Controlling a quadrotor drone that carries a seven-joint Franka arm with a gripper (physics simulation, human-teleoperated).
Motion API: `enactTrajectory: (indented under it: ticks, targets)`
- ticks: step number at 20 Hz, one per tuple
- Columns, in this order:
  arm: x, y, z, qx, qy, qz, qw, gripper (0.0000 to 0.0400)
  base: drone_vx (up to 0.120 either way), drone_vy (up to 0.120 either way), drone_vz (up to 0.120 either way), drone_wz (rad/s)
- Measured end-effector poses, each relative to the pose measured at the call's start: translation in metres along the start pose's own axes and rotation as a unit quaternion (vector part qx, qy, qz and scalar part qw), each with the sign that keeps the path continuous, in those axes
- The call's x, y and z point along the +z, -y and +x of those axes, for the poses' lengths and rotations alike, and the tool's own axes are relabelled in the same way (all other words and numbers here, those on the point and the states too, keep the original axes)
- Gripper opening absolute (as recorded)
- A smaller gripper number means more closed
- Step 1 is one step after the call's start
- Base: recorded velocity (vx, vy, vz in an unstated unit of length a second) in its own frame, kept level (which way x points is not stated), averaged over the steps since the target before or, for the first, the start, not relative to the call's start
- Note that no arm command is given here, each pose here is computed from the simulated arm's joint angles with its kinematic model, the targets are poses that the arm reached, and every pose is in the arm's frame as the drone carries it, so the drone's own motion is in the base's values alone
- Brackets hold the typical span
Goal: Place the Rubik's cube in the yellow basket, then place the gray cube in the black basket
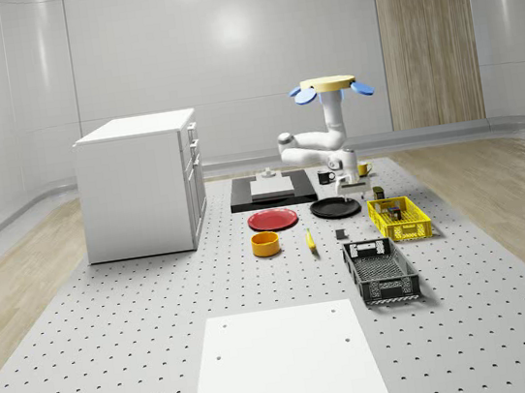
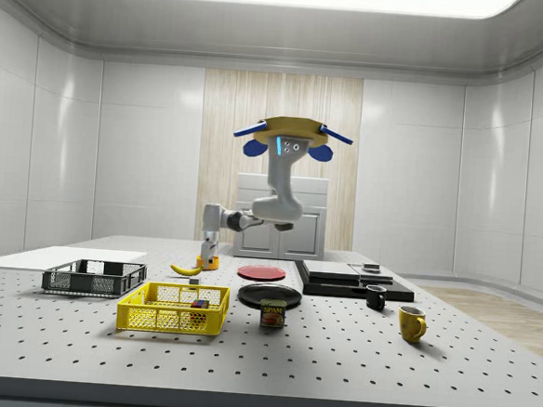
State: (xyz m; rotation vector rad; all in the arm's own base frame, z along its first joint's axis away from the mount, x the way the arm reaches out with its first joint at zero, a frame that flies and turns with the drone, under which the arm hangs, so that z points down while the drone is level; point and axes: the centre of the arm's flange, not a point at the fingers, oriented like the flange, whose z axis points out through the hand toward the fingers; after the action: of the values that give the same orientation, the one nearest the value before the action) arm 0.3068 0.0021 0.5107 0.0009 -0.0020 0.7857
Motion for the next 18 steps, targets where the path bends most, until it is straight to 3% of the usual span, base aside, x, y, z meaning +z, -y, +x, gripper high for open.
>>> enactTrajectory:
  ticks: [10,18]
  targets:
    - [0.0000,0.0000,0.0000,0.000,0.000,0.000,1.000,0.0400,0.120,-0.120,0.000,0.000]
    - [0.0000,0.0000,0.0000,0.000,0.000,0.000,1.000,0.0400,0.005,-0.120,0.000,0.000]
